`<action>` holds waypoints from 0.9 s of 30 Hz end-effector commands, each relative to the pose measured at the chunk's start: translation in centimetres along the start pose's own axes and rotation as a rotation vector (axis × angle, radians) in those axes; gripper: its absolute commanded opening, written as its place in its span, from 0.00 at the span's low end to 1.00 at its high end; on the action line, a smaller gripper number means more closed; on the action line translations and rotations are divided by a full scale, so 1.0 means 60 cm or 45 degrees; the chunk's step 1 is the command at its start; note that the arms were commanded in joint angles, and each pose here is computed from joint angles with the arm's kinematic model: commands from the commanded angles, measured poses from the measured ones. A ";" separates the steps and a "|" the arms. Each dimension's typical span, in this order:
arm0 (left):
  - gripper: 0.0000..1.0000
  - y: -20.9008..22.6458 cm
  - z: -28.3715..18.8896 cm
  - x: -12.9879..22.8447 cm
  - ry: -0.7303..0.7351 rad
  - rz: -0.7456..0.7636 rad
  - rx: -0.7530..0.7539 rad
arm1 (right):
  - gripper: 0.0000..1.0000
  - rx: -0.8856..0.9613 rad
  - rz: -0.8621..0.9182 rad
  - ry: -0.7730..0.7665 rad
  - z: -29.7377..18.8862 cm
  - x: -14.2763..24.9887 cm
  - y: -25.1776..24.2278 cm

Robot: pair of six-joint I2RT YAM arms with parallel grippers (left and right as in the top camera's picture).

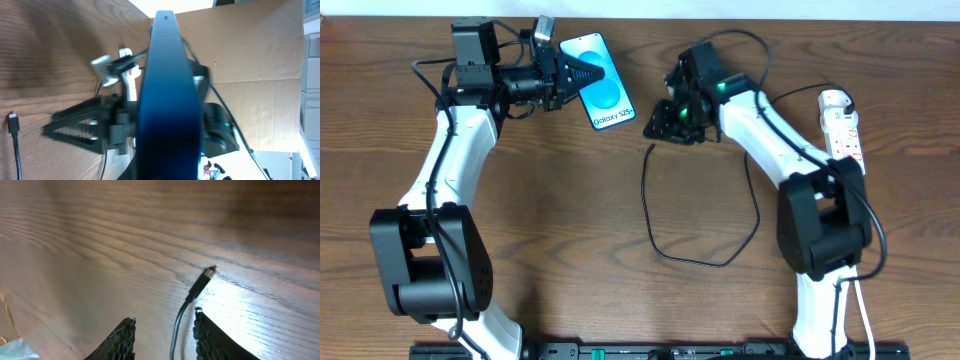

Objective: Plug charger to phone and switch on socket
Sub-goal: 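Lower the right gripper onto the black cable's USB-C plug and grasp it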

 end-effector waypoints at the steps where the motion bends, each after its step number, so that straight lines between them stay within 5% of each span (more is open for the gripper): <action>1: 0.07 -0.013 -0.005 0.004 0.021 0.048 0.025 | 0.38 -0.020 0.083 0.043 0.024 0.003 -0.001; 13: 0.07 -0.011 -0.005 0.005 0.023 0.034 0.022 | 0.38 0.001 0.184 0.115 0.067 0.017 -0.020; 27: 0.07 -0.011 -0.005 0.005 0.023 0.029 0.021 | 0.24 0.003 0.220 0.128 0.090 0.021 -0.018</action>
Point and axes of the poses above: each gripper's point midway between its finger pads, its own z axis out along the fingers, its own y axis along the line the jaws close on, x = y × z, the point moved 9 cm from there along -z, back along the fingers, and after that the axes turned 14 degrees about -z, right-handed, at the moved point
